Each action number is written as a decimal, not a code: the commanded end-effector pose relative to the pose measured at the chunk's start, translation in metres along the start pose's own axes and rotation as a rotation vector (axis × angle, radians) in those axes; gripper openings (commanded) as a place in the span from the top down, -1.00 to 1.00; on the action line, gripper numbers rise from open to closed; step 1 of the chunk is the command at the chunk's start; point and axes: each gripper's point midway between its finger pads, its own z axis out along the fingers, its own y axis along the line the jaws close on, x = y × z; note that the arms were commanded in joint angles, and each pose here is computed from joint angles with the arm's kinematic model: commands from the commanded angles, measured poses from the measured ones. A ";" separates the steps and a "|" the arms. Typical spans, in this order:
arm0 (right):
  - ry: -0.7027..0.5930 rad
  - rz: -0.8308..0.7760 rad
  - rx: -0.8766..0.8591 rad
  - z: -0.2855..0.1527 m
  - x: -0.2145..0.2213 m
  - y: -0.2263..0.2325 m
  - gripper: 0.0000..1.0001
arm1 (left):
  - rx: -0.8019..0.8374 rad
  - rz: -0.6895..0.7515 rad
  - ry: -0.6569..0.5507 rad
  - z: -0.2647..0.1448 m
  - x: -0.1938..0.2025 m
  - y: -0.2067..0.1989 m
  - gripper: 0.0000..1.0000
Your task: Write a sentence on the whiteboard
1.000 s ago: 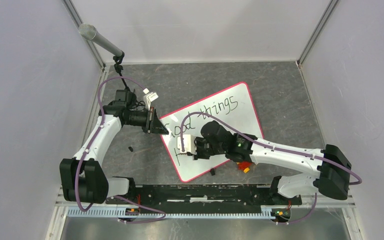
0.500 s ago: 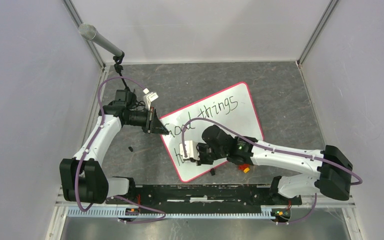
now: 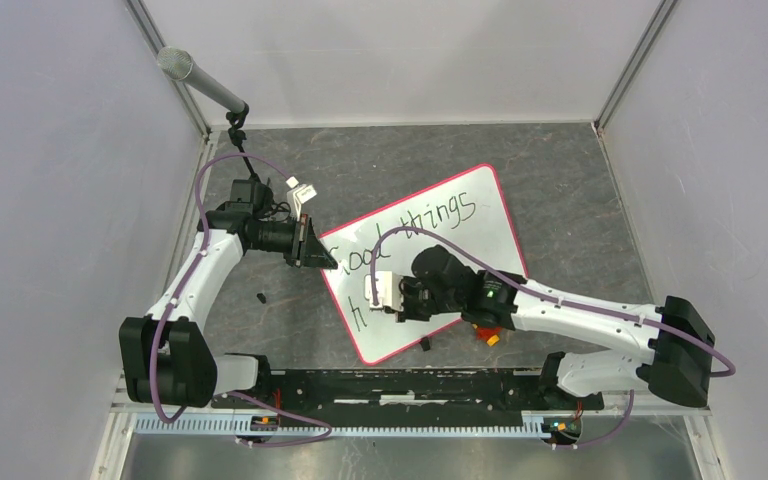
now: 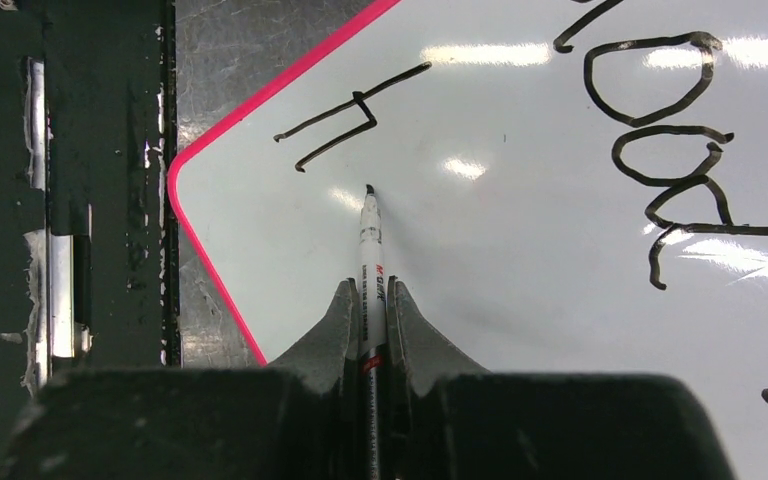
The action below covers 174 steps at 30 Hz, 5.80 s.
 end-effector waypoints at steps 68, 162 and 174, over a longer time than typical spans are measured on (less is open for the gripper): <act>0.047 0.025 -0.058 0.005 0.027 0.011 1.00 | -0.076 0.078 -0.019 -0.002 -0.013 0.014 0.95; -0.014 0.020 0.056 -0.022 -0.012 -0.029 1.00 | -0.079 0.081 -0.014 -0.002 -0.013 0.014 0.95; 0.000 0.015 0.083 -0.021 -0.007 -0.038 1.00 | -0.083 0.080 -0.012 -0.002 -0.012 0.014 0.95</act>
